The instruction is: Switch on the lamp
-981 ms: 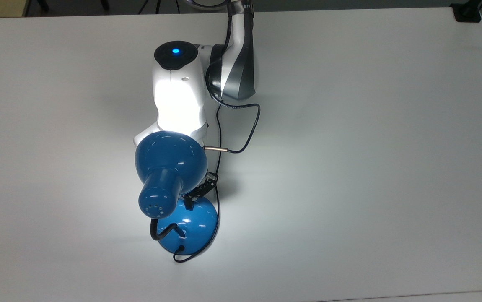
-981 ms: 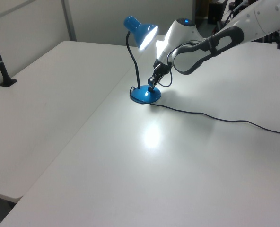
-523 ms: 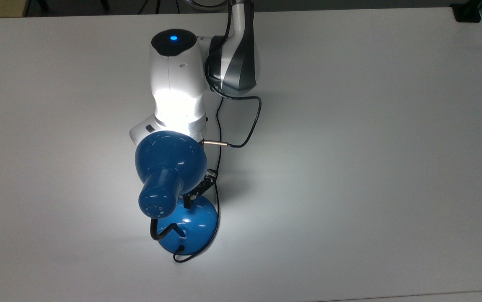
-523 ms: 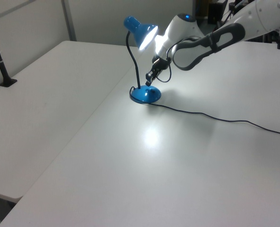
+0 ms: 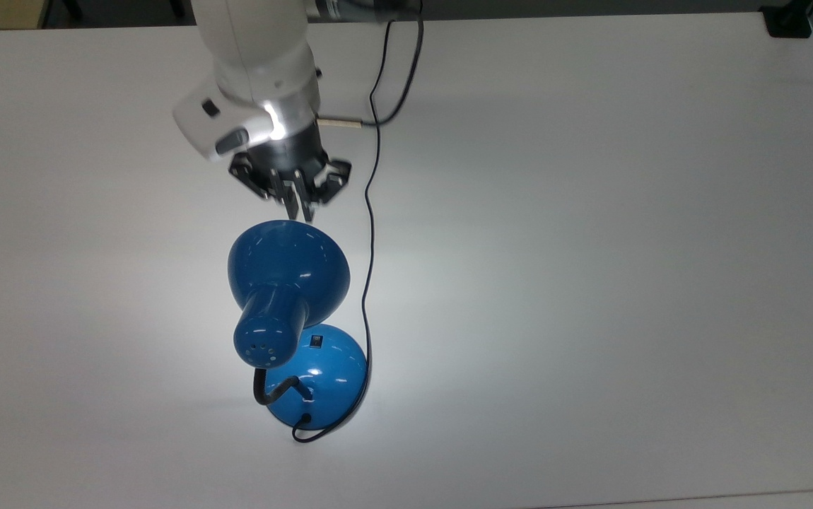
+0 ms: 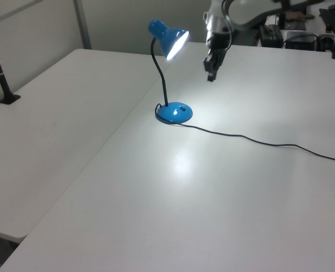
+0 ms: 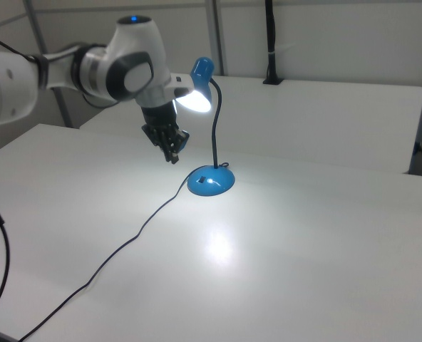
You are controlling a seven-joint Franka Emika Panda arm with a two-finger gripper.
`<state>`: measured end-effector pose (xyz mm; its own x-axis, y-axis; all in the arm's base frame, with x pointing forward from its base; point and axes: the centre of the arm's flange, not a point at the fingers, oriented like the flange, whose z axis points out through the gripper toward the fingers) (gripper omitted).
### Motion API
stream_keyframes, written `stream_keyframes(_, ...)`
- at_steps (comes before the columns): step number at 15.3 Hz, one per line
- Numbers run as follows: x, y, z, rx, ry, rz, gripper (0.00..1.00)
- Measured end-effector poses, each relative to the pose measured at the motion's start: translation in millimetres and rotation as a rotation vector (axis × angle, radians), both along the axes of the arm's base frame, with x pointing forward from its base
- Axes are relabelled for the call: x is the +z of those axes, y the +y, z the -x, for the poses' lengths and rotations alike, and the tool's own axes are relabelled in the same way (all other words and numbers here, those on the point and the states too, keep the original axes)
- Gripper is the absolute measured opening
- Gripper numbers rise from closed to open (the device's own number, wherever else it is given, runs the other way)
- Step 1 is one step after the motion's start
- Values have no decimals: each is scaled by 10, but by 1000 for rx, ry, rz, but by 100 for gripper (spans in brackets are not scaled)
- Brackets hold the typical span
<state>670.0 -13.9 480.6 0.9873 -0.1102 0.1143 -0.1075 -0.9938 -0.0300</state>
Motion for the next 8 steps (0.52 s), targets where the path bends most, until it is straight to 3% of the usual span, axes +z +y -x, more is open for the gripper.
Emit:
stream_keyframes(2,212,-118,205,-5,63,8,24)
stream_keyframes(3,318,-187,328,-6,98,23,38)
stream_keyframes(7,498,-297,534,-4,156,38,77)
stream_keyframes(8,539,-312,569,-2,159,36,93)
